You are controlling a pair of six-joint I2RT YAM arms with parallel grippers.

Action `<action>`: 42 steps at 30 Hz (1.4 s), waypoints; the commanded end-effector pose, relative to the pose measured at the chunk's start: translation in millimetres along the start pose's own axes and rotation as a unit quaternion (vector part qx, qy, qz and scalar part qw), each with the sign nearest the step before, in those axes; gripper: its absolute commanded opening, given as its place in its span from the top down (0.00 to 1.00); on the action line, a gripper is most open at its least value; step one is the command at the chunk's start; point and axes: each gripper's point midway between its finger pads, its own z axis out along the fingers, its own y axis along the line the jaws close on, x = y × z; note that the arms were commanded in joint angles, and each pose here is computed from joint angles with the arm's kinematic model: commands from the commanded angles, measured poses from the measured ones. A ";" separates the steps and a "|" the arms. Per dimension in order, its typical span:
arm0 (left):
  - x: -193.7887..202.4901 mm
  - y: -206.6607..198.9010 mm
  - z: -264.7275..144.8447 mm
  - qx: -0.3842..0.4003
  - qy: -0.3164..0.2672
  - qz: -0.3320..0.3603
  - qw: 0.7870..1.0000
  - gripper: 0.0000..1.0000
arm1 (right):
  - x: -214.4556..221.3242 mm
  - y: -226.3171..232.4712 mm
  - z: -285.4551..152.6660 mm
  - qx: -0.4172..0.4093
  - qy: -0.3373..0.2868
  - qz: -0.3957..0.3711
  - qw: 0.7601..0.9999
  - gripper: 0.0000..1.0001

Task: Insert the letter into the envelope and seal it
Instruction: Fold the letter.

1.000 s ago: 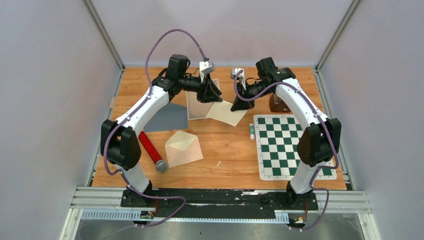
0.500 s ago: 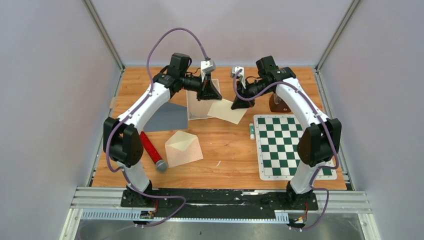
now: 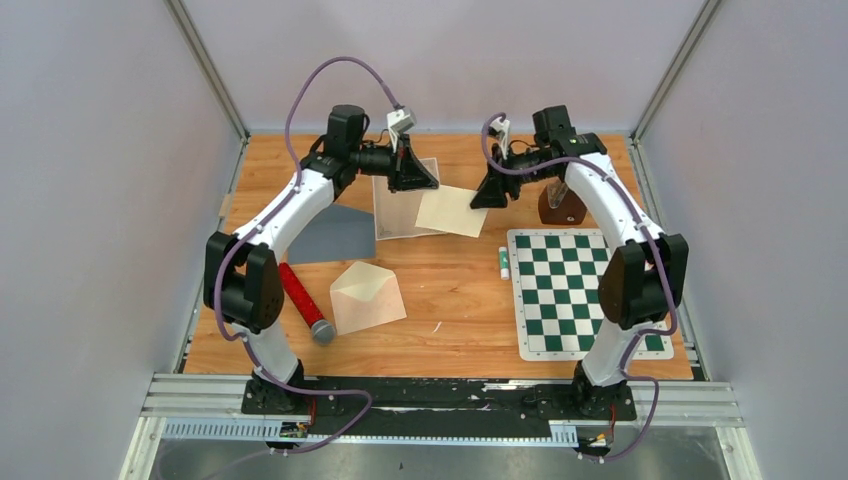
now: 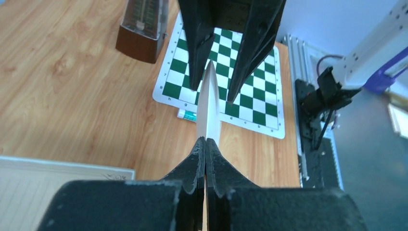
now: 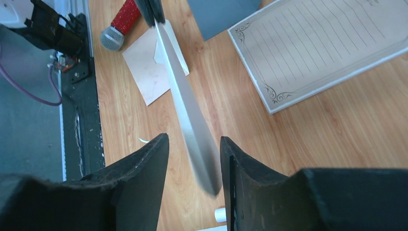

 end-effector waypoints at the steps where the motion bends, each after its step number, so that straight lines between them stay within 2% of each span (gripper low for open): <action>1: -47.2 -0.4 -17.7 0.001 -0.088 -0.028 0.996 1.00 | -21.7 0.7 -14.3 -0.028 -0.067 0.061 0.996 0.54; 7: -60.8 10.3 -28.0 0.003 -0.129 -0.067 0.989 1.00 | -39.6 -1.0 -22.2 -0.068 -0.106 0.123 0.984 0.52; 15: -68.2 18.3 -35.3 0.011 -0.160 -0.094 0.983 1.00 | -50.8 -0.6 -21.0 -0.100 -0.126 0.146 0.976 0.54; 17: -67.5 21.9 -35.9 0.010 -0.164 -0.102 0.981 1.00 | -54.6 0.1 -21.3 -0.107 -0.130 0.145 0.975 0.59; 18: -66.3 24.8 -37.0 0.009 -0.166 -0.113 0.980 1.00 | -55.3 0.5 -21.3 -0.110 -0.131 0.147 0.974 0.64; 21: -66.2 36.9 -42.7 -0.006 -0.178 -0.125 0.976 1.00 | -56.7 1.2 -22.2 -0.111 -0.133 0.145 0.974 0.88; 22: -63.4 40.2 -43.0 -0.010 -0.176 -0.128 0.976 0.86 | -56.1 2.0 -22.3 -0.110 -0.133 0.145 0.974 0.94; 24: -59.4 42.7 -45.6 -0.020 -0.164 -0.114 0.980 0.63 | -53.6 3.0 -22.9 -0.102 -0.131 0.141 0.976 1.00; 25: -60.0 40.9 -46.6 -0.019 -0.157 -0.101 0.982 0.58 | -51.9 3.8 -23.4 -0.097 -0.129 0.137 0.977 1.00; 26: -55.9 41.1 -48.0 -0.031 -0.139 -0.078 0.987 0.48 | -49.0 4.3 -22.6 -0.089 -0.124 0.125 0.980 1.00; 28: -50.2 40.4 -51.9 -0.051 -0.102 -0.021 0.993 0.38 | -41.3 7.2 -19.8 -0.072 -0.102 0.096 0.988 1.00; 29: -45.8 38.3 -52.0 -0.053 -0.085 -0.007 0.995 0.36 | -35.4 9.7 -15.2 -0.064 -0.080 0.074 0.992 1.00; 30: -39.7 37.1 -54.9 -0.060 -0.051 0.040 0.996 0.33 | -33.1 11.6 -12.7 -0.054 -0.057 0.050 0.996 1.00; 32: -29.1 29.4 -55.8 -0.050 0.000 0.089 0.995 0.30 | -17.3 11.8 -4.0 -0.042 -0.004 0.032 0.999 1.00; 35: -15.0 20.9 -48.3 -0.021 0.054 0.161 0.985 0.29 | -12.2 12.9 1.0 -0.045 0.019 0.024 0.999 1.00; 38: -8.1 5.8 -39.1 0.000 0.080 0.175 0.981 0.28 | -10.8 11.6 7.7 -0.036 0.036 0.002 0.999 1.00; 42: -3.9 -2.7 -25.4 0.017 0.088 0.177 0.980 0.28 | -15.9 17.2 13.7 -0.035 0.044 -0.031 0.998 1.00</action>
